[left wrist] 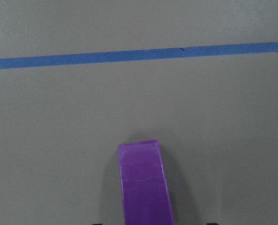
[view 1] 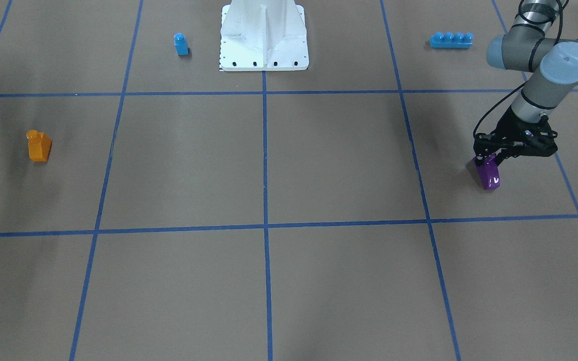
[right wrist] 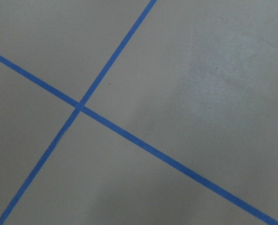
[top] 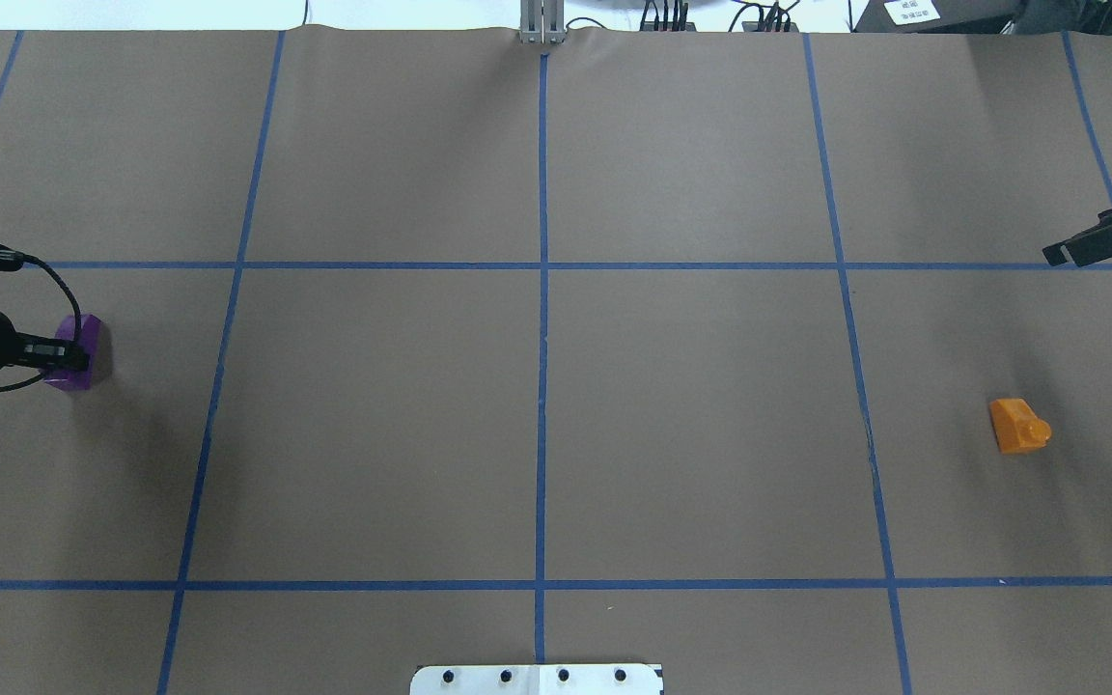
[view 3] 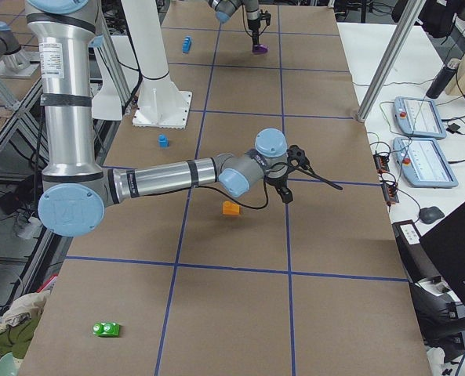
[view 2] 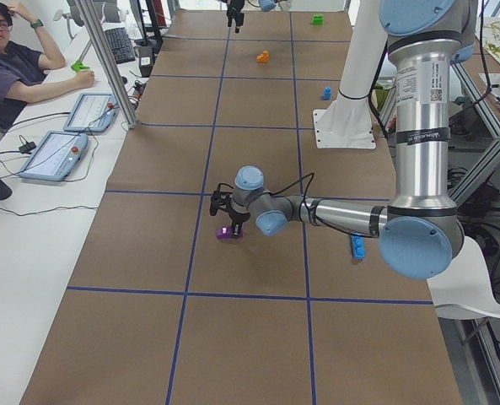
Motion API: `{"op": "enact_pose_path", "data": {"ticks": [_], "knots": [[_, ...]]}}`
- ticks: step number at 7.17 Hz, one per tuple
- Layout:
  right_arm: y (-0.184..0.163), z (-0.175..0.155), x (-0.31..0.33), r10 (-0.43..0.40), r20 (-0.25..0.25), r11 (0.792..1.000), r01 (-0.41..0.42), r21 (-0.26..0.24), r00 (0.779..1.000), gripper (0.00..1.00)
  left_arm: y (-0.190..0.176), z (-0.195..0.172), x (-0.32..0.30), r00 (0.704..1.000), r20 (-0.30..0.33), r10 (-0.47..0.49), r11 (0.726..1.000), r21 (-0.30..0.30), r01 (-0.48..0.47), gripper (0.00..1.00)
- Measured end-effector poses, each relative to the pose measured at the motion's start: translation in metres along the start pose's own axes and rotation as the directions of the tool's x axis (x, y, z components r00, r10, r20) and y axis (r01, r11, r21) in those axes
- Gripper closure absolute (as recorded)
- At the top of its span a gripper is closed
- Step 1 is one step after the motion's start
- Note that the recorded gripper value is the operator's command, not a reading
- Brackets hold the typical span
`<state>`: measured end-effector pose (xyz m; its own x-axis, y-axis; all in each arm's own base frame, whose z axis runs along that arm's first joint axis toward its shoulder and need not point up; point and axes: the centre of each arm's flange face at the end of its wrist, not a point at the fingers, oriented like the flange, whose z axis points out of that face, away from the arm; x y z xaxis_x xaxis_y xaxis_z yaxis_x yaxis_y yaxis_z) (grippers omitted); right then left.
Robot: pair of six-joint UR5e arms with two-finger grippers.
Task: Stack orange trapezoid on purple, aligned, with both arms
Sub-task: 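Lower the left gripper onto the purple trapezoid block and grasp it, then carry the purple block with the left gripper toward the table center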
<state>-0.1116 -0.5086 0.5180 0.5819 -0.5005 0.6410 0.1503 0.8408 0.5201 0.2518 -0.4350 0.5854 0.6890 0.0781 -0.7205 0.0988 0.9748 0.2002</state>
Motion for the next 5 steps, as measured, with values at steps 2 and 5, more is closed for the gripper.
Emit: {"op": "enact_pose_path", "data": {"ticks": [2,5], "knots": [[0.0,0.0,0.0,0.0,0.0,1.0,0.0,0.0,1.0,0.0,-0.001,-0.009,0.008,1.0,-0.015,0.013,1.0,0.007,-0.013,1.0],[0.002,0.0,0.001,0.002,0.0,1.0,-0.002,-0.002,1.0,0.0,-0.039,-0.046,0.088,1.0,-0.02,0.005,1.0,-0.01,-0.005,1.0]]}}
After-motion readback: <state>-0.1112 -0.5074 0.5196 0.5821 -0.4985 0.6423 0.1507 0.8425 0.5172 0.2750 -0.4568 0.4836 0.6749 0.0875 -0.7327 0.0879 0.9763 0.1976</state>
